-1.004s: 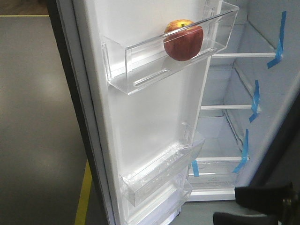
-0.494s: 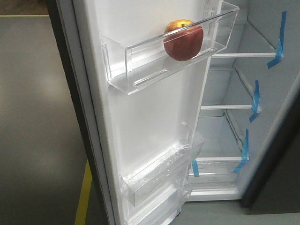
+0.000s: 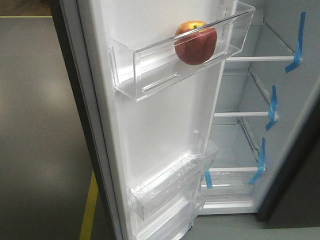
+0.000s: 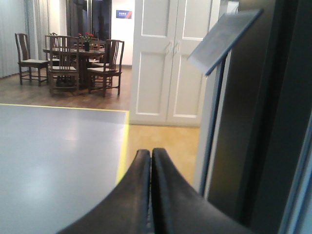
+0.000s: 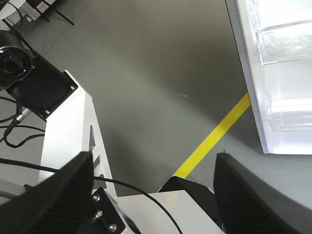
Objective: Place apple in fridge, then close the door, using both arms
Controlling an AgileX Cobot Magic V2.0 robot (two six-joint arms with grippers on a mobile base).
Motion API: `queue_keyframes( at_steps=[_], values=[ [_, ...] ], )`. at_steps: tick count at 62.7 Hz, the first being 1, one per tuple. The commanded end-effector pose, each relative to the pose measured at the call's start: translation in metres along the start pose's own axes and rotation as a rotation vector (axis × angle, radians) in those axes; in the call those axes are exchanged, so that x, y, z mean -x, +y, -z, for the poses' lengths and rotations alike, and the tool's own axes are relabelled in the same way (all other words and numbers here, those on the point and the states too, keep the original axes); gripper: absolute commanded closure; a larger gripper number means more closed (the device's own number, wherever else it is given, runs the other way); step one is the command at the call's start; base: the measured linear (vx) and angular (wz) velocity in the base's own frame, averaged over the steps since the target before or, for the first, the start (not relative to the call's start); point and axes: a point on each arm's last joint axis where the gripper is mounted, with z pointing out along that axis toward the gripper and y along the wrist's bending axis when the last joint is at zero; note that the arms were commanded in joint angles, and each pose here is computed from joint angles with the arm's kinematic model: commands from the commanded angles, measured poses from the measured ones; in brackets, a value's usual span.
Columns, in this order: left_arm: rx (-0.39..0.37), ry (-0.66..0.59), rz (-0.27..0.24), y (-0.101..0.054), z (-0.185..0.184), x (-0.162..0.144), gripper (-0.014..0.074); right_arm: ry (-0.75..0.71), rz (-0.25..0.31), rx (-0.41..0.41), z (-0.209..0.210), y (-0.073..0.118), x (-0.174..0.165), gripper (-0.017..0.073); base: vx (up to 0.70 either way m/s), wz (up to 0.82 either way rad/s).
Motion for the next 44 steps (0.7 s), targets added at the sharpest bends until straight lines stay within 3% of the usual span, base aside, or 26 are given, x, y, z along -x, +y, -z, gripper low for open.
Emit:
queue_keyframes(
  at_steps=[1,11,15,24,35,44],
  values=[
    [-0.019,-0.139,0.105,0.000,0.002,0.007,0.0600,-0.058,-0.013,0.022,0.003,0.005,0.010,0.0061,0.00,0.00],
    [-0.035,-0.208,0.111,-0.005,0.004,0.036,0.0600,-0.056,-0.013,0.023,0.003,0.005,0.010,0.0061,0.00,0.00],
    [-0.032,-0.178,0.074,-0.009,0.003,0.054,0.0600,-0.056,-0.013,0.024,0.003,0.005,0.010,0.0061,0.00,0.00],
    [-0.015,-0.058,-0.029,-0.016,-0.011,0.093,0.0600,-0.056,-0.013,0.024,0.003,0.005,0.010,0.0061,0.00,0.00],
    [0.000,0.166,-0.068,-0.025,-0.046,0.138,0.0600,-0.056,-0.013,0.024,0.003,0.005,0.010,0.0061,0.00,0.00],
    [0.021,0.375,-0.121,-0.027,-0.087,0.152,0.0600,-0.056,-0.013,0.024,0.003,0.005,0.010,0.0061,0.00,0.00]
  ],
)
